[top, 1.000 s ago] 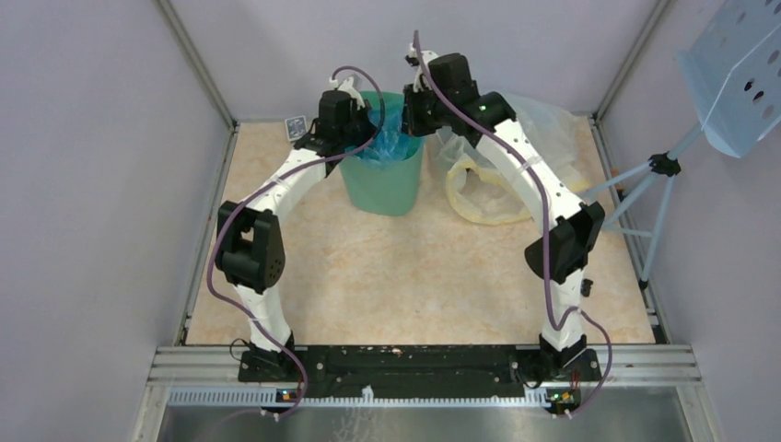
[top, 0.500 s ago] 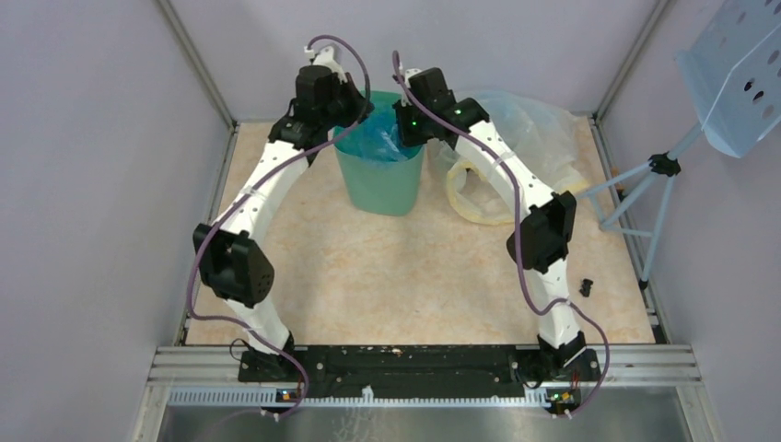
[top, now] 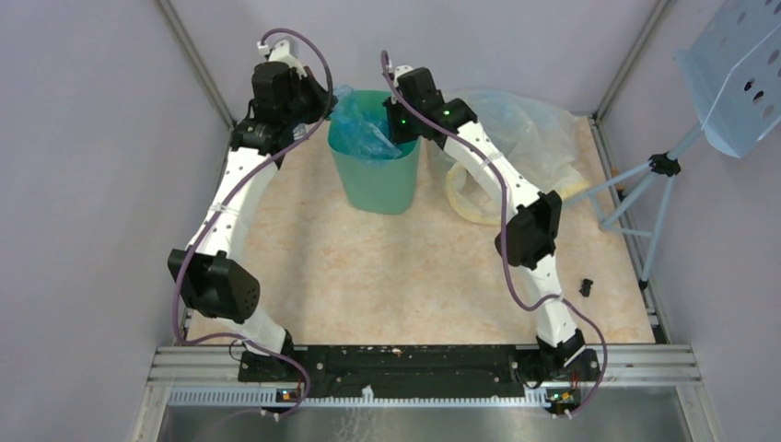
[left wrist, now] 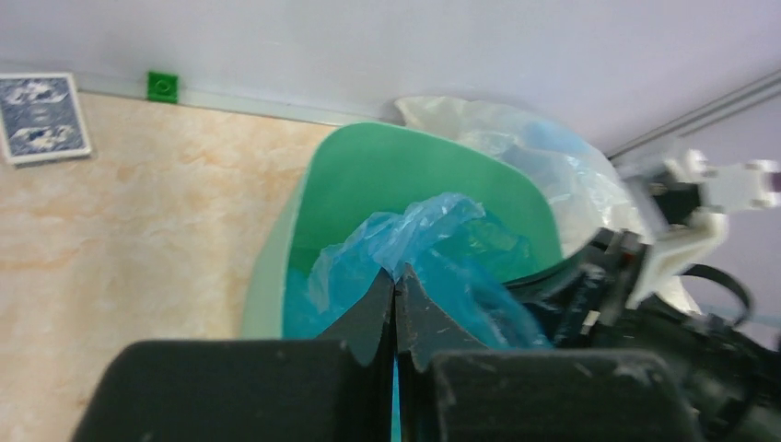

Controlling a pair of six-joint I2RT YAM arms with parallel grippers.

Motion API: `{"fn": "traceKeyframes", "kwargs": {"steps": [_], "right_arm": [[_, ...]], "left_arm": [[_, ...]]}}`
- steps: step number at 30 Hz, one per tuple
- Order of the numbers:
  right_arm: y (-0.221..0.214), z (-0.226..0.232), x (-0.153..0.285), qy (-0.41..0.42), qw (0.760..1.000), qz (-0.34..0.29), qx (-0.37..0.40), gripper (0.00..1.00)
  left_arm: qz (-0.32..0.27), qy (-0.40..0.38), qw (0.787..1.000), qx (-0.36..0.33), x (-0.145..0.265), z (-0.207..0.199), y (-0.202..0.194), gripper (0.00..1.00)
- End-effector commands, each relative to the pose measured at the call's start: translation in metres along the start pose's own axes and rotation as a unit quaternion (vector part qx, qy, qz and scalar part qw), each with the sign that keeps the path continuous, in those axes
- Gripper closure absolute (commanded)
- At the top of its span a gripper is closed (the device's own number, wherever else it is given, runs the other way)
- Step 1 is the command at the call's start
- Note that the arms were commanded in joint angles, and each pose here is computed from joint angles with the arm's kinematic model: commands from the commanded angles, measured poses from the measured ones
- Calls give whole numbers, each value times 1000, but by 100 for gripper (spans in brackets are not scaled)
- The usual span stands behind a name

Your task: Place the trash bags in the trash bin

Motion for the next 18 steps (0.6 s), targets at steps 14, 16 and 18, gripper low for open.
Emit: {"fn": "traceKeyframes", "kwargs": {"steps": [14,16,18], "right_arm": [[72,-76,102,-10,989,-128,-73,100],[75,-86,99,-14,988,-134,-81,100],[80,-94,98,-16,986,-142,-89,100]], "left_arm": [[-48,-17,999,7,1,7,41,100],[-49,-20,999,9,-10,9,48,100],[-48,-27,998,9,-22,7,56,100]]}}
Point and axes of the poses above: each gripper's point midway between its finger pads, its own x axis back along the fingers, its own z axis along the line the jaws close on, y = z × x, the point moved 5 cm from there along x, back along the fingers, and after that the axes turned 8 degrees about x, right-handed, at the moved point
